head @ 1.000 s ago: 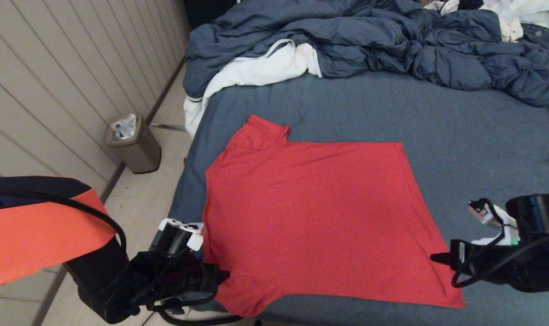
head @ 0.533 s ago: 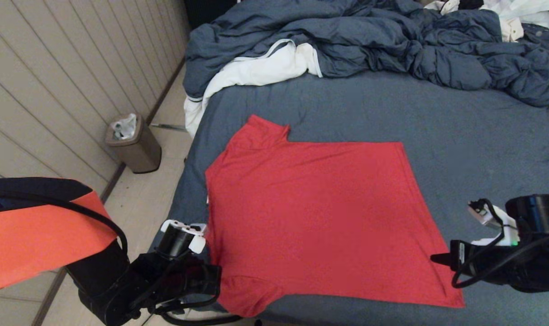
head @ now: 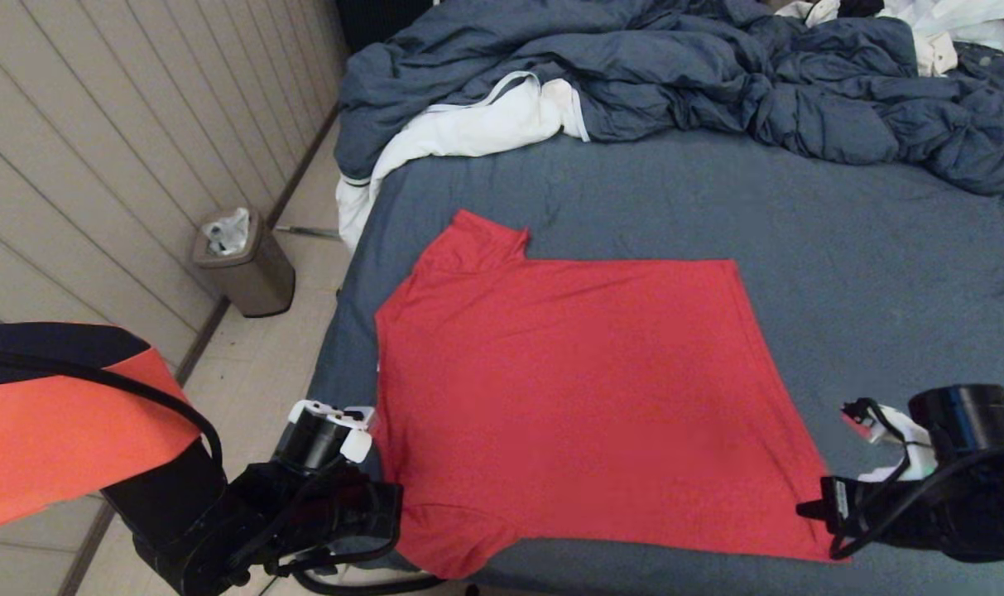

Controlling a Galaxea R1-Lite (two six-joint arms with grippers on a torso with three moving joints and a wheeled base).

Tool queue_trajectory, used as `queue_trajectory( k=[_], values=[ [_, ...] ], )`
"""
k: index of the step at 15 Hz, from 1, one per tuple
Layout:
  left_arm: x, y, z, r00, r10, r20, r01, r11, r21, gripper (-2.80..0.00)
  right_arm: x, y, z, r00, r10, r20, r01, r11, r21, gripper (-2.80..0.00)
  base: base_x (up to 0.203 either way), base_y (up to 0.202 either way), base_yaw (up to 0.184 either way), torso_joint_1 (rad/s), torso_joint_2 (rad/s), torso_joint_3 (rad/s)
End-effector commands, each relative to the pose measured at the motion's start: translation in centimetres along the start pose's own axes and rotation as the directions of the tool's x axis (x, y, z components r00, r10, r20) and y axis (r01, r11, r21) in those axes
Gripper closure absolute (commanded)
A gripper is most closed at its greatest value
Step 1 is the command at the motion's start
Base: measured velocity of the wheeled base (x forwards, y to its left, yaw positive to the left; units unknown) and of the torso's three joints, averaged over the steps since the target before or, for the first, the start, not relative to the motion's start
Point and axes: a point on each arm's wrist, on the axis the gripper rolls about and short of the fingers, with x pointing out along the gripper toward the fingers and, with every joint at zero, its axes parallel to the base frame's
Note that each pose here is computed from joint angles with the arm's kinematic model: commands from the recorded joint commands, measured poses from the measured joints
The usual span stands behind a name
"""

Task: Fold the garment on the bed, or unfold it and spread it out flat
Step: Fold the red T-shirt

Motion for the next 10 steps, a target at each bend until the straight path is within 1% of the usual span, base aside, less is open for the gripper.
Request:
queue_trajectory(
  k=[1,3,5,6,7,10],
  values=[
    [-0.2,0.0,0.0,1.000,-0.001,0.004,0.001,1.000,-0.002,0.00,0.4,-0.3,-1.0,0.999,-0.017,-0.041,0.016,1.000,-0.004,0.00,0.000,0.000,0.000,0.000,0.00,0.000],
    [-0.6,0.0,0.1,1.000,-0.005,0.019,0.005,1.000,-0.003,0.00,0.4,-0.7,-1.7,0.995,-0.074,-0.060,0.074,0.997,-0.004,0.00,0.000,0.000,0.000,0.000,0.00,0.000],
    [-0.7,0.0,0.1,1.000,-0.007,0.020,0.007,1.000,-0.003,0.00,0.6,-2.1,-2.6,0.988,-0.119,-0.102,0.121,0.993,0.013,0.00,0.000,0.000,0.000,0.000,0.00,0.000],
    [-0.7,0.0,0.0,1.000,-0.006,0.019,0.006,1.000,-0.003,0.00,0.6,-2.8,-2.7,0.985,-0.135,-0.104,0.139,0.990,0.032,-2.80,0.000,0.000,0.000,0.000,0.00,0.000],
    [-0.7,-0.2,-0.1,1.000,-0.009,0.015,0.009,1.000,0.001,0.00,0.5,-3.5,-2.7,0.984,-0.151,-0.094,0.156,0.987,0.048,-2.80,0.000,0.000,0.000,0.000,0.00,0.000],
    [-0.7,-0.4,-0.3,1.000,-0.013,0.008,0.013,1.000,0.008,0.00,0.0,-5.5,-3.0,0.977,-0.195,-0.091,0.200,0.979,0.051,-2.80,0.000,0.000,0.000,0.000,0.00,0.000]
  ],
)
